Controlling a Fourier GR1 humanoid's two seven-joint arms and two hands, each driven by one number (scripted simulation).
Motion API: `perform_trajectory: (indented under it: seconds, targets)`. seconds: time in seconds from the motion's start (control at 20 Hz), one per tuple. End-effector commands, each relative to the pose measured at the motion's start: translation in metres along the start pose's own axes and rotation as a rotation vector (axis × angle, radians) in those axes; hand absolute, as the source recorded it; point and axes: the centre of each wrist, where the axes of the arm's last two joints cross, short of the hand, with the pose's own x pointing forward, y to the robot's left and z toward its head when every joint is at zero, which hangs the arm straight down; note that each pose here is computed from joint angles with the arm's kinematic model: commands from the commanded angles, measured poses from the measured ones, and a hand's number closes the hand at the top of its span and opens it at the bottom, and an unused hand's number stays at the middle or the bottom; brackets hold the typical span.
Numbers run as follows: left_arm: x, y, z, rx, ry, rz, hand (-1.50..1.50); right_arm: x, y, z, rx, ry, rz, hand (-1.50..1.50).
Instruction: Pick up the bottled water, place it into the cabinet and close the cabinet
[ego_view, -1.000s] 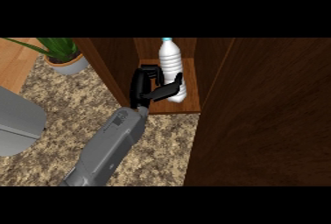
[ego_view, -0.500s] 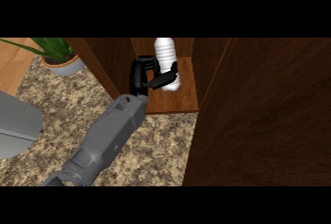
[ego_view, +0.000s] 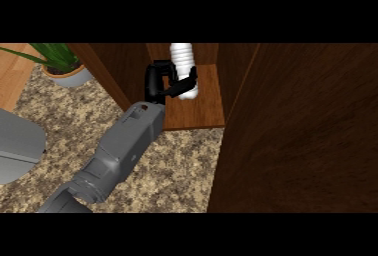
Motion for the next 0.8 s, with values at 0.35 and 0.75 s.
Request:
perform_trajectory:
  seconds: [0.35, 0.75]
  targets:
    - [0.003, 0.002, -0.009, -0.008, -0.001, -0.045, -1.50, 0.019, -0.007, 0.008, 0.015, -0.035, -0.020, -1.50]
    - [0.014, 0.004, -0.020, -0.014, -0.022, 0.034, -1.50, 0.012, -0.002, 0.004, 0.039, -0.026, -0.027, -1.50]
